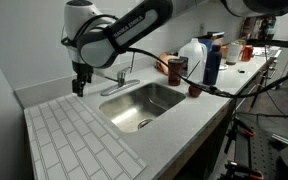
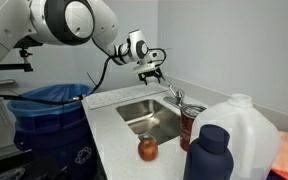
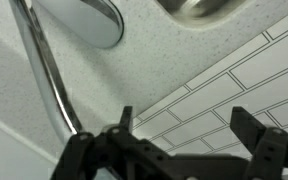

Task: Move the tap nozzle to the left

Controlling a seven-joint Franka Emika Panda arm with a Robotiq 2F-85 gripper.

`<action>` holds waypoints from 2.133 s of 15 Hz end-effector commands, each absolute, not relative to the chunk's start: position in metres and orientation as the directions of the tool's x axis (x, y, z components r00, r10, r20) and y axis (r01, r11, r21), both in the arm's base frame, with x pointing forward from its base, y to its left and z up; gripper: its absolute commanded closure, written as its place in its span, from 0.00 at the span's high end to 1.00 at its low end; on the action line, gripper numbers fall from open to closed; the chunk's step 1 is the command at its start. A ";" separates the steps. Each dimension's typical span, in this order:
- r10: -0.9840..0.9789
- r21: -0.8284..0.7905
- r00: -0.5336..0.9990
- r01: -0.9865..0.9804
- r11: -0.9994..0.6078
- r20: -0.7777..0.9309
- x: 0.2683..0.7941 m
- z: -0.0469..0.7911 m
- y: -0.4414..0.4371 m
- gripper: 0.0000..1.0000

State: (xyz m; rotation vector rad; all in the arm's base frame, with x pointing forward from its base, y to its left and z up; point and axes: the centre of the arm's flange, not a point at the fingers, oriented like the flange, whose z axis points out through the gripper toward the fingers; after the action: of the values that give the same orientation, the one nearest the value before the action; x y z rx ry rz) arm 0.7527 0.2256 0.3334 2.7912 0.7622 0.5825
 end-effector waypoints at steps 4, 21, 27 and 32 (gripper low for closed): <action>0.564 0.368 0.744 0.443 -0.818 0.358 0.790 0.339 0.230 1.00; 0.397 0.237 0.878 0.339 -0.910 0.267 0.765 0.365 0.259 1.00; 0.416 0.262 0.862 0.346 -0.901 0.292 0.694 0.403 0.256 1.00; 0.436 0.305 0.854 0.350 -0.886 0.285 0.651 0.443 0.269 1.00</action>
State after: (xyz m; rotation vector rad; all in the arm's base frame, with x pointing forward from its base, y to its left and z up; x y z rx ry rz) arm 0.7094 0.2745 0.4239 2.8232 0.6073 0.5290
